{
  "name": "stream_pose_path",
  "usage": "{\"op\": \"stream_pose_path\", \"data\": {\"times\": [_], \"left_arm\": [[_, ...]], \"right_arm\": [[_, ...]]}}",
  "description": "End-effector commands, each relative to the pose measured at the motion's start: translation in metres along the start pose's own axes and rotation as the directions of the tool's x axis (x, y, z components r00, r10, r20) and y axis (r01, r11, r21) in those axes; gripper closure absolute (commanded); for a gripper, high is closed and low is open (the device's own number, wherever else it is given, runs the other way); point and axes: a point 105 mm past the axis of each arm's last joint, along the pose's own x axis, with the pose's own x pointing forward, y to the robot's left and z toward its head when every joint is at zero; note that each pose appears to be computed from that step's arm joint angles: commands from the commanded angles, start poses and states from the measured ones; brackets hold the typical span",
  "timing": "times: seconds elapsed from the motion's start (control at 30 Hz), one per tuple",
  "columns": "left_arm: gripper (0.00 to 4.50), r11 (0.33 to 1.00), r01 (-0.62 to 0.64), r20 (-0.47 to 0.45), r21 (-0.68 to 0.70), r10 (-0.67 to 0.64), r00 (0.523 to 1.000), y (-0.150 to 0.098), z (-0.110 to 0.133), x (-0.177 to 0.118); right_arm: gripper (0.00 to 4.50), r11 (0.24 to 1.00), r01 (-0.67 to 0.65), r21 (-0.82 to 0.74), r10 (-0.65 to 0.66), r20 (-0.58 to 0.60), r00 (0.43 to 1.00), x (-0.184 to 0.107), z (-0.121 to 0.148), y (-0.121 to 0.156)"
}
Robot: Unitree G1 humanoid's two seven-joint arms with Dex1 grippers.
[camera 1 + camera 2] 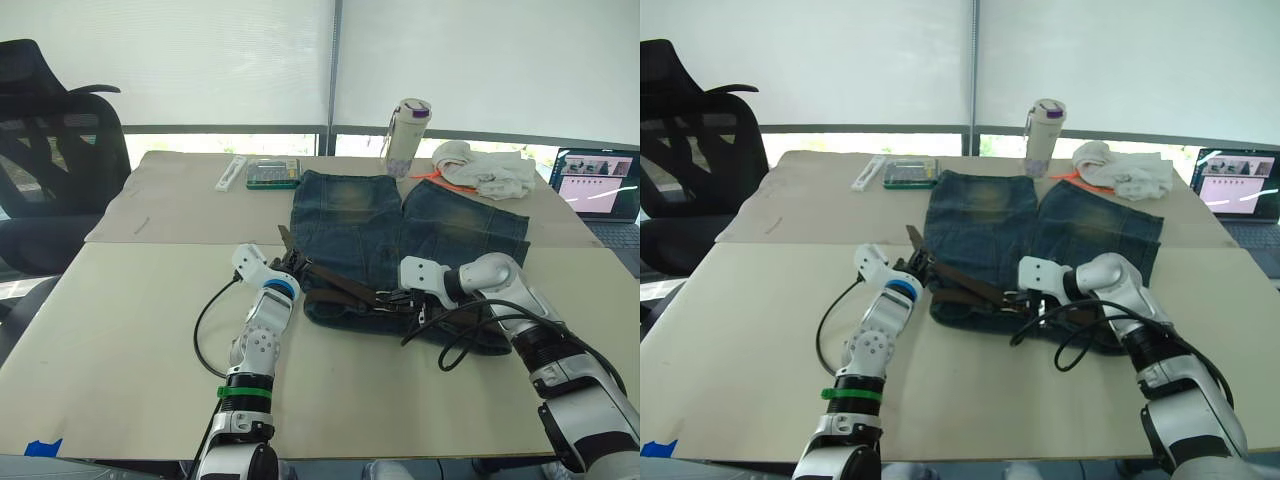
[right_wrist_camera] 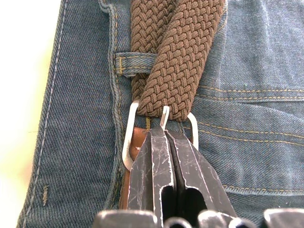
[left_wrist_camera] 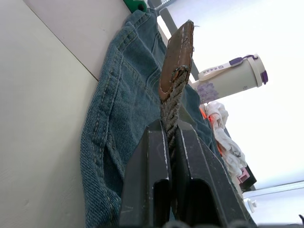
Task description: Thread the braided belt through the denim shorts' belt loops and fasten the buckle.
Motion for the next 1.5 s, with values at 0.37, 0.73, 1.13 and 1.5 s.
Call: {"op": "stream_pose_path", "data": {"times": [0.37, 0.73, 1.13, 1.5], "left_arm": [[4.5, 0.974, -0.027, 0.168, -0.223, 0.066, 0.984, 0.001, 0.033, -0.001], [4.5, 0.991, 0.117, 0.122, -0.059, -0.109, 0.987, -0.038, 0.027, 0.002], [4.5, 0.762, 0.625, -0.123, 0.171, -0.612, 0.781, -0.146, -0.016, -0.033], [4.5, 0.44, 0.897, -0.552, 0.043, -0.738, 0.388, -0.166, -0.103, -0.083]], "right_arm": [[4.46, 0.98, -0.123, 0.155, 0.15, -0.177, 0.973, 0.014, -0.055, 0.041], [4.46, 0.98, -0.122, 0.155, 0.149, -0.181, 0.972, 0.014, -0.055, 0.04], [4.46, 0.98, -0.118, 0.158, 0.147, -0.187, 0.971, 0.015, -0.056, 0.041], [4.46, 0.982, -0.099, 0.163, 0.128, -0.175, 0.976, 0.018, -0.055, 0.043]]}}
